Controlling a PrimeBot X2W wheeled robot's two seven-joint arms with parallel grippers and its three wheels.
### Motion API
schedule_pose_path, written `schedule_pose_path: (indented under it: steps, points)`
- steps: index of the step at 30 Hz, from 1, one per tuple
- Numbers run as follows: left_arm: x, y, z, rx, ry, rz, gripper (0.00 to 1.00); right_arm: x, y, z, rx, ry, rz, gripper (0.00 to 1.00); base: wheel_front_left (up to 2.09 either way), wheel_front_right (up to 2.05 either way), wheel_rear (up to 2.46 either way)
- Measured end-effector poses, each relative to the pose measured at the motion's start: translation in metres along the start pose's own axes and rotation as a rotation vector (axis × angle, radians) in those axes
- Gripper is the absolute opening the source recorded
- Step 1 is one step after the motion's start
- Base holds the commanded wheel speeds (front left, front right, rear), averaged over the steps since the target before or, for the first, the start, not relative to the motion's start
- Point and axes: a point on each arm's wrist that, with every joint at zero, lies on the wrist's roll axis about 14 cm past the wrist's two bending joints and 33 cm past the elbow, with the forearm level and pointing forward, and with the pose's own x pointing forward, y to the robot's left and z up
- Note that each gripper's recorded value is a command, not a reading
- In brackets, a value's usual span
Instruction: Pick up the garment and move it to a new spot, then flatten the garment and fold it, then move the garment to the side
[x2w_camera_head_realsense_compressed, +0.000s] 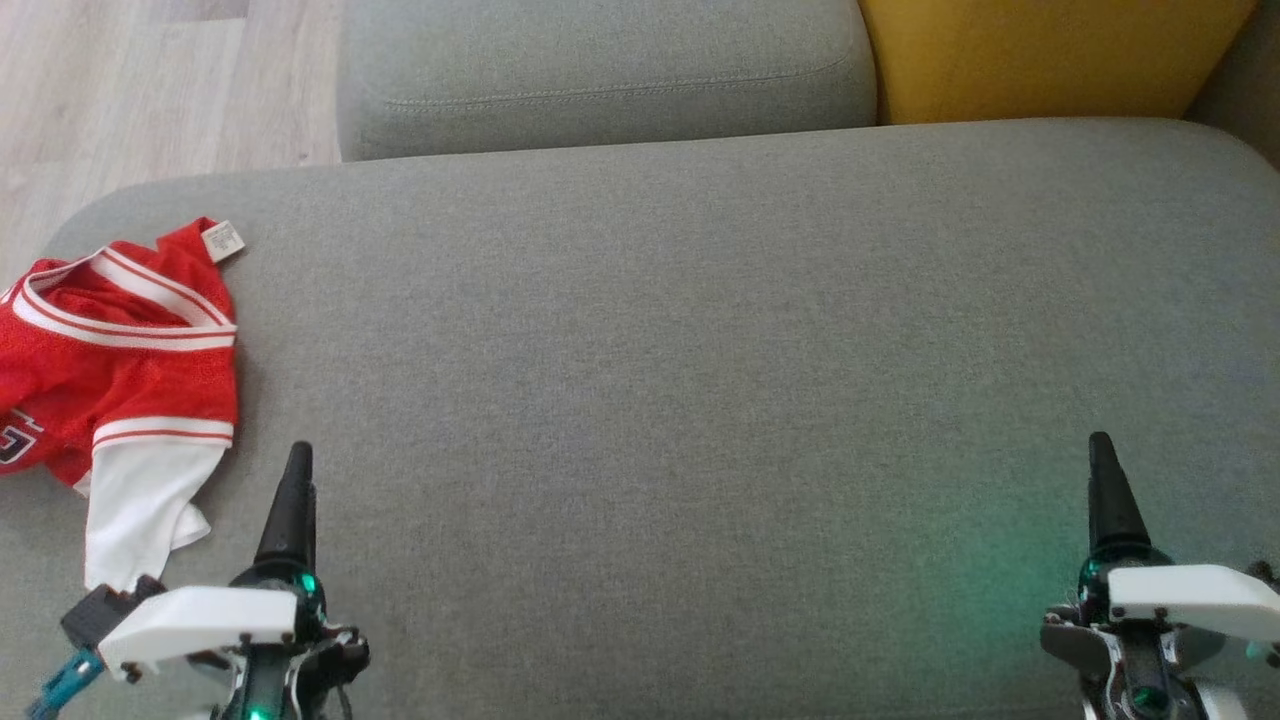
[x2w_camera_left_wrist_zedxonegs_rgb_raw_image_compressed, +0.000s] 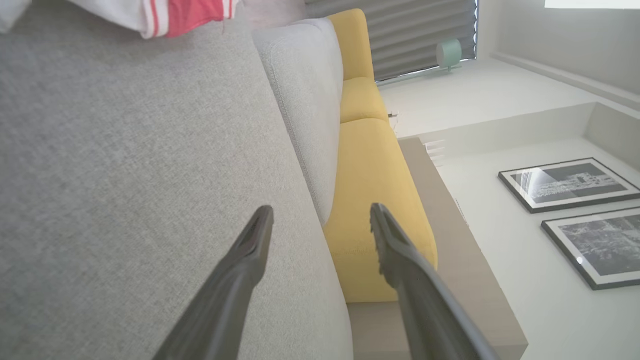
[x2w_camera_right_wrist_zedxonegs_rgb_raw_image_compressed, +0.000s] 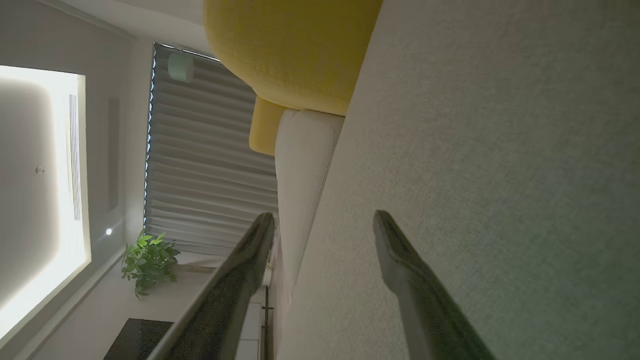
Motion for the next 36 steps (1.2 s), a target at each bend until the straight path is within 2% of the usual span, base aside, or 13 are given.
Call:
schedule_pose_path:
  steps: [15,22,36]
  points:
    - [0.005,-0.026,-0.003,0.262,-0.007,-0.079,1.0,0.001,0.02,0.0,-0.283,-0.01,0.065,1.0,0.0,0.0,0.0]
    - [0.005,-0.032,-0.007,0.346,-0.005,-0.1,1.0,0.001,0.027,-0.001,-0.377,-0.015,0.085,1.0,0.0,0.0,0.0]
    - [0.006,-0.046,-0.012,0.583,-0.01,-0.153,1.0,0.001,0.036,-0.006,-0.584,-0.024,0.122,1.0,0.0,0.0,0.0]
